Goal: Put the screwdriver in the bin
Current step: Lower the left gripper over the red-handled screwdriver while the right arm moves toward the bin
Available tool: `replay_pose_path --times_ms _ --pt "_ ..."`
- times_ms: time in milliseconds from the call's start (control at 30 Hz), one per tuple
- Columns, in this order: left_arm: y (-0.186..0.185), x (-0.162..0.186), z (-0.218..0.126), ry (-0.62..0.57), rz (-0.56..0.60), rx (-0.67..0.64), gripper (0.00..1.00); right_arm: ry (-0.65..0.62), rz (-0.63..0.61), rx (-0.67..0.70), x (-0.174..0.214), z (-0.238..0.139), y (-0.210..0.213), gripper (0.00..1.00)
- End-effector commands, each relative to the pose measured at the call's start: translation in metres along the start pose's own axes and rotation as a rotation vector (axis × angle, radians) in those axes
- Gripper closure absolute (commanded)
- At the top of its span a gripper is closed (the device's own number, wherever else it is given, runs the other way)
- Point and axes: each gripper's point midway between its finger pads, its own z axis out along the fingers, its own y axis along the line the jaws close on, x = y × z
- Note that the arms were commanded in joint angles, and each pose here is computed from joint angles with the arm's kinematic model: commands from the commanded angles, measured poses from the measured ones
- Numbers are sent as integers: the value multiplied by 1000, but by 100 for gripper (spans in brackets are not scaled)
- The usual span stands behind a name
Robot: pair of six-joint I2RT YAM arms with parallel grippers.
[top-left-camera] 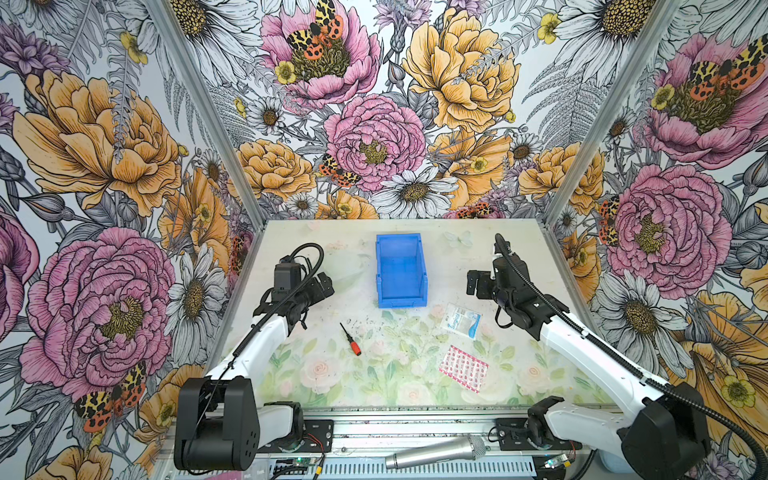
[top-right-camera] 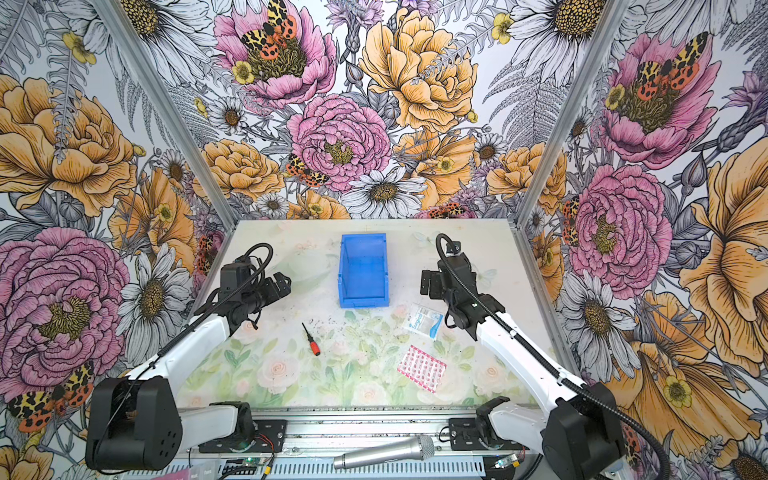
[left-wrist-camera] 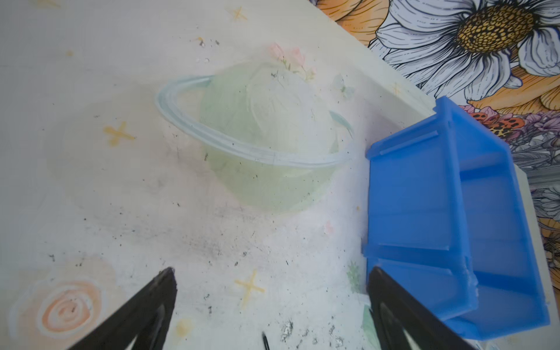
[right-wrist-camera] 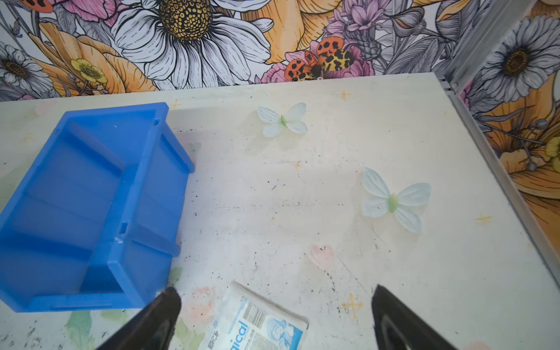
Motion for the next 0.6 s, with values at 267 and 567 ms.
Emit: replay_pose_path --times_ms 267,567 --pt "-2 70 -5 185 -82 -176 1 78 -266 -310 26 -15 88 1" --pt "-10 112 -7 217 -80 -255 9 89 -257 -367 35 -24 102 1"
